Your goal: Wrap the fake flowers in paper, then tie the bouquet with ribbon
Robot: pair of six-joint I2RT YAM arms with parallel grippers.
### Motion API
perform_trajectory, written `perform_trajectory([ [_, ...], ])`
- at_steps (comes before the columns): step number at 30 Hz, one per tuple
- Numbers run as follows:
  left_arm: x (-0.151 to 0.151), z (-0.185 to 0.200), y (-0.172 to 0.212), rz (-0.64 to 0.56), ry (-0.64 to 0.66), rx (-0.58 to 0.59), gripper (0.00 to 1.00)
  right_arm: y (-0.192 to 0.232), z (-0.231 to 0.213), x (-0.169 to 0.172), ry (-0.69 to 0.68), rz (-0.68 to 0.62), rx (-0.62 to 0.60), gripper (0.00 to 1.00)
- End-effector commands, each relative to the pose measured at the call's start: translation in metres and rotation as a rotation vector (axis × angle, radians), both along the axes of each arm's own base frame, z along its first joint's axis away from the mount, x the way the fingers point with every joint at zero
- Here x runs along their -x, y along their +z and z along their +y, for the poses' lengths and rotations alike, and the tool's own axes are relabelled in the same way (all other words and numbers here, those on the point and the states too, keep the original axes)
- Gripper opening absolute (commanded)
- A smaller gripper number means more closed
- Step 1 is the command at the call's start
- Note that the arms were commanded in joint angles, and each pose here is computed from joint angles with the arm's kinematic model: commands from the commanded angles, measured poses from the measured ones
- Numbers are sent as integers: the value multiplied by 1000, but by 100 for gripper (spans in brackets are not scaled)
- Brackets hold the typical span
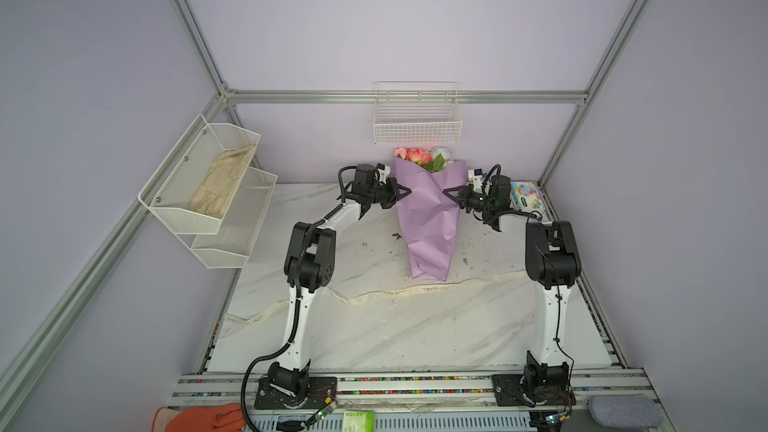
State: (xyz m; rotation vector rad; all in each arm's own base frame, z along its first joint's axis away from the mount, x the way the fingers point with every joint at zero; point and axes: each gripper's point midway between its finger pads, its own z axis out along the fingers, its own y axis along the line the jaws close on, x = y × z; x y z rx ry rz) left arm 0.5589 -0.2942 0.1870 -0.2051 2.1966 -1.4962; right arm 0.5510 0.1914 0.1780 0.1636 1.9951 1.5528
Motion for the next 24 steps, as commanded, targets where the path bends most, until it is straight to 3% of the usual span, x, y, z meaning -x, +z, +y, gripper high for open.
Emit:
perform_trajectory([
  [1,23,9,19,-30,12,24,0,29,8,23,26,-65,-24,10],
  [9,95,27,0,33,30,-19,0,34,21,92,34,-55,25,10],
  [18,178,41,-36,81,27,-94,0,2,37,171,51,6,66,9],
  [24,205,48,-68,100,30,-155,0,-29,39,197,28,47,82,9],
])
